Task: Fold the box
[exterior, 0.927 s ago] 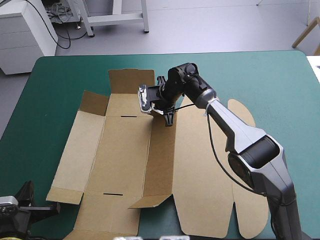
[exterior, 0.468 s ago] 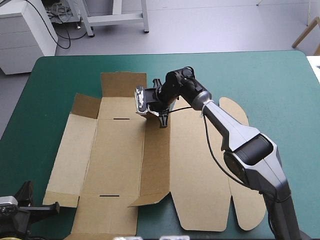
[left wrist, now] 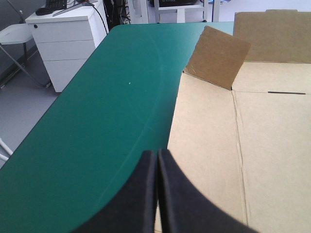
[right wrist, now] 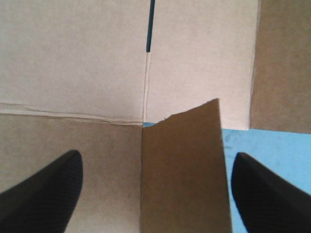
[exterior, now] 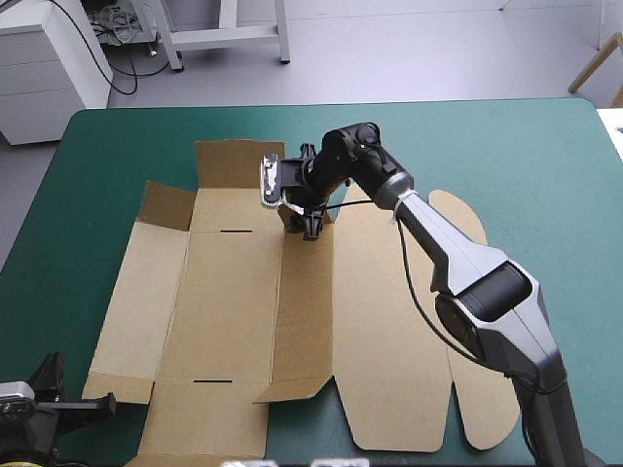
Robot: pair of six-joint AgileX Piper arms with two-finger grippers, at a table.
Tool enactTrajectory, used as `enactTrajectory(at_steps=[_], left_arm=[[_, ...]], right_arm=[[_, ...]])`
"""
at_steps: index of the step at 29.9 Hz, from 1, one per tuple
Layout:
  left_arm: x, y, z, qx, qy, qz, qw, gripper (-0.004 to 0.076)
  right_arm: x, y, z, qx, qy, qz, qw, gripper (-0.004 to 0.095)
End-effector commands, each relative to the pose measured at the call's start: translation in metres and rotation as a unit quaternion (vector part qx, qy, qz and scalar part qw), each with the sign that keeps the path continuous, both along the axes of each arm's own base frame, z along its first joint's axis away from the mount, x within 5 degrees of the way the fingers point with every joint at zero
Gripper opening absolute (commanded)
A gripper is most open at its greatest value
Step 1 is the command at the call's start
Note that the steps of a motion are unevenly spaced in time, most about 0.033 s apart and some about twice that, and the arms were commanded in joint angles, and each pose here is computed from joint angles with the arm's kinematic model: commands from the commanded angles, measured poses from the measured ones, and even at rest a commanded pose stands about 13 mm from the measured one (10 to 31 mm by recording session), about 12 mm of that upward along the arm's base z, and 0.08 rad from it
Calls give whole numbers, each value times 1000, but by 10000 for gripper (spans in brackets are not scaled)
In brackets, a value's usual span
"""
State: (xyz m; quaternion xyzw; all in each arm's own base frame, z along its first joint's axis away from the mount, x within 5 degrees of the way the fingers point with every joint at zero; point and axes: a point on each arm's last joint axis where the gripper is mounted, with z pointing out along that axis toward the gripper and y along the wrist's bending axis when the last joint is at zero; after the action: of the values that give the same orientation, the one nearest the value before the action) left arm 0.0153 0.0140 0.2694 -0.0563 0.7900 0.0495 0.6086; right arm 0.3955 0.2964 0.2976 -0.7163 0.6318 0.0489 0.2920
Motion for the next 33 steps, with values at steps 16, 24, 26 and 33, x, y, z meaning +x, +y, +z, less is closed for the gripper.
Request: enactTrajectory(at_steps=[16,24,26,33], left_arm=[[-3,-1,14,5,-55,-5,998,-1],[-3,0,14,4,-55,-4,998,561],[-3,0,14,4,-55,-4,998,660],[-3,0,15,9,-60,-5,998,671]], right_arm=[[-75,-80,195,166,-97,-267,944,95],[-73,-88,197,215,-57,-378,898,0],[-76,-94,197,208,-62,-393,894,0],[-97,-128,169,165,-31,-442,881,0]])
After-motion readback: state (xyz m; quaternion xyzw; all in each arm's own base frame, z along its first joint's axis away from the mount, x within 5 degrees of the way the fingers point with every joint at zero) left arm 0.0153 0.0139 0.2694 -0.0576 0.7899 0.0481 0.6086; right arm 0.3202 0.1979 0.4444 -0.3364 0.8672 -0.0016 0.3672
